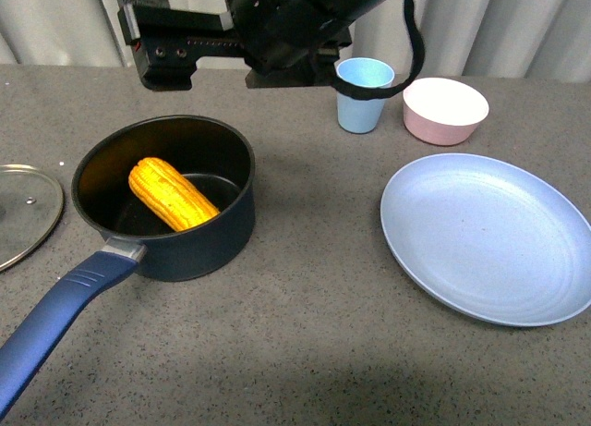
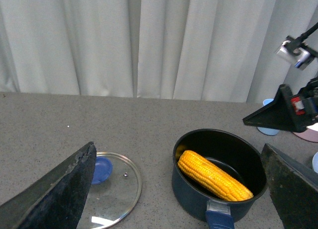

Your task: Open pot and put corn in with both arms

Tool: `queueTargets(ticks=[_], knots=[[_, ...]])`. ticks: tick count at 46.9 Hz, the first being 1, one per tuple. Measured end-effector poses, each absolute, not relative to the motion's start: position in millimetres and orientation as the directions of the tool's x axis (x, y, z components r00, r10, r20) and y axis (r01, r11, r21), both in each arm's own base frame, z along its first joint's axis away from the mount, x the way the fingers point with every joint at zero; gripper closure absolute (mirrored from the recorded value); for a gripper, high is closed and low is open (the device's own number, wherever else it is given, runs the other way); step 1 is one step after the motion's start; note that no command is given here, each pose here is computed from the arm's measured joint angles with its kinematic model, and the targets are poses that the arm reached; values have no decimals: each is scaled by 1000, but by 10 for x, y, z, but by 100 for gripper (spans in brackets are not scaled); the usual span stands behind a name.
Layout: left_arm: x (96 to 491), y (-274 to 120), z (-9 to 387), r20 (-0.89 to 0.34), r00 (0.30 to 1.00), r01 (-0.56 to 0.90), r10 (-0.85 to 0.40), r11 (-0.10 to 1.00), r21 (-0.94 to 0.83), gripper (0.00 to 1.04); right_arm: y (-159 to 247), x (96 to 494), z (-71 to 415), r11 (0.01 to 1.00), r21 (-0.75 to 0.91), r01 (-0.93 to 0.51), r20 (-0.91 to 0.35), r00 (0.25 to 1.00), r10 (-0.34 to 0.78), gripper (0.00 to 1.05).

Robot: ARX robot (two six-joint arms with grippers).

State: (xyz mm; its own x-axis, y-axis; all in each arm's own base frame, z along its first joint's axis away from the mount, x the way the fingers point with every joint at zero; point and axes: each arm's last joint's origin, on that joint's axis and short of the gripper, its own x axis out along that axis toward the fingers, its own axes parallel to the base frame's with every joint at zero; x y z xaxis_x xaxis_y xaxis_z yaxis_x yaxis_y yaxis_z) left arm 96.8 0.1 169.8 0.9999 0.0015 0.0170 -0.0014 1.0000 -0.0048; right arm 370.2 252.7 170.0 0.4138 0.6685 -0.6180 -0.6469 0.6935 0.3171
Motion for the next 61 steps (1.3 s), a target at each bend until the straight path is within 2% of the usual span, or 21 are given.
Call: queueTargets(ticks=[10,19,24,30,36,40,55,58,61], knots=[[968,1,1698,17,1000,-1,2,1000,-5,7,2025,3357,1940,780,255,-571,-540,585,605,9],[968,1,1698,17,1000,-1,2,1000,-5,7,1515,3113,1946,878,181,-444,-507,723,470,9],[968,1,1698,17,1000,-1,2,1000,-5,7,1108,2906,1859,942,136,-306,-498,801,332,9],[968,1,1698,17,1000,-1,2,1000,-5,7,842,2696,1776,977,99,-189,-479,852,213,9],[968,1,1698,17,1000,-1,2,1000,-5,7,559,2397,1715,1000,17,-1,-398,917,8,9],[968,1,1698,17,1000,-1,2,1000,-5,7,474,2272,1689,998,-14,68,-353,933,-68,9],[968,1,1698,17,1000,-1,2,1000,-5,7,287,1939,1621,984,-67,165,-222,959,-175,9],[968,1,1698,17,1000,-1,2,1000,-5,7,256,1897,1578,999,-15,46,-118,992,-47,22],[968,1,1698,17,1000,-2,2,1000,-5,7,227,1821,1584,1000,-1,-1,-47,999,1,33]])
